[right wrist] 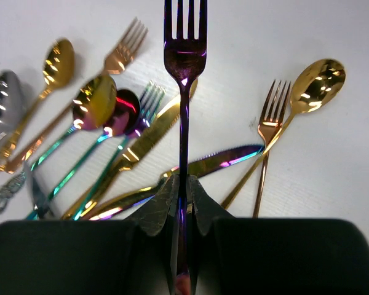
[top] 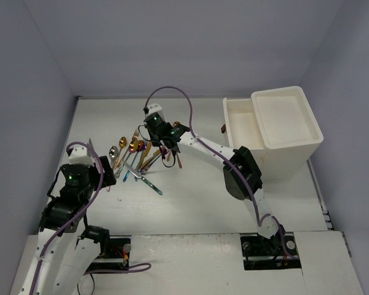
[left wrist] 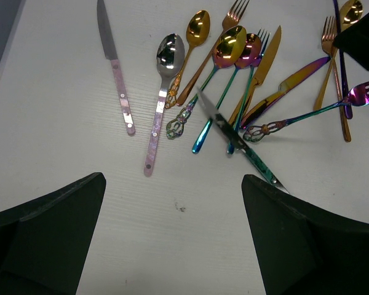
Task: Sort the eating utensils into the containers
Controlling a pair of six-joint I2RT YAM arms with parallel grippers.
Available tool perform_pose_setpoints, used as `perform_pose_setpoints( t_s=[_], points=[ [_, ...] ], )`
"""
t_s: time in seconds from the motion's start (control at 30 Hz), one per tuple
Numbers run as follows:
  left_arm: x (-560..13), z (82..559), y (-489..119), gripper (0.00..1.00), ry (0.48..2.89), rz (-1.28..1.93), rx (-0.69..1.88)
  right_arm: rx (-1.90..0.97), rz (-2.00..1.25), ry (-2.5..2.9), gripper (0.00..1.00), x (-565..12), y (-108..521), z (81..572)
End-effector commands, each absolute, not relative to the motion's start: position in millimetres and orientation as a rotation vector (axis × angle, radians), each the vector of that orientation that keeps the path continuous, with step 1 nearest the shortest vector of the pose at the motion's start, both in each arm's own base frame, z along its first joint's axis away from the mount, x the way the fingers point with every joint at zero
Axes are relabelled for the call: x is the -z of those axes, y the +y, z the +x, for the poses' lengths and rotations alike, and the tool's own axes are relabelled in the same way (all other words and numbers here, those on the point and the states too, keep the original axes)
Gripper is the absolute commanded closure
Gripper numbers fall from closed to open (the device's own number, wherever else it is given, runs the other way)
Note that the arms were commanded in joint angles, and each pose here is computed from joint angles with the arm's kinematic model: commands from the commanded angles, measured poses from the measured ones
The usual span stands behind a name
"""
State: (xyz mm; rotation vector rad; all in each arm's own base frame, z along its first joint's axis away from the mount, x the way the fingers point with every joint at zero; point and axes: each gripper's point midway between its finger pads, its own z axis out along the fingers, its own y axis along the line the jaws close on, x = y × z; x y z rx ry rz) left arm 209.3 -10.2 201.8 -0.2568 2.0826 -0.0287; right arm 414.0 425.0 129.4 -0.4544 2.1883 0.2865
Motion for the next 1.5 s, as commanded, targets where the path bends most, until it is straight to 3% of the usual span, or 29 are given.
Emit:
perform_pose_setpoints(
  t_s=[0.0, 0.23, 0.4, 0.57, 0.77, 1.0, 1.37, 1.47],
  points=[
    [-218, 219, -11, 0.09, 2.026, -0.261, 0.043, -0.351, -0.345, 1.995, 1.0, -218, 428, 429],
    [-218, 219, -11, 0.09, 2.029, -0.262, 0.042, -0.273, -0.319, 1.949, 1.0, -233, 411, 442],
    [-218, 219, -12, 0.09, 2.025, -0.26, 0.047, -0.217, -0.282, 1.879, 1.0, -281, 375, 434],
    [-220, 218, -13, 0.09, 2.02, -0.254, 0.057, -0.207, -0.227, 1.785, 1.0, -355, 310, 395],
    [-221, 219, -15, 0.09, 2.02, -0.242, 0.069, -0.072, -0.136, 1.762, 1.0, -387, 211, 364],
    [-221, 219, -19, 0.09, 2.027, -0.22, 0.083, -0.014, -0.083, 1.85, 1.0, -355, 130, 368],
    [-220, 219, -25, 0.09, 2.035, -0.178, 0.114, 0.03, -0.048, 2.027, 1.0, -282, 92, 389],
    [-220, 219, -26, 0.09, 2.037, -0.175, 0.116, 0.042, -0.033, 2.046, 0.91, -274, 85, 392]
  ],
)
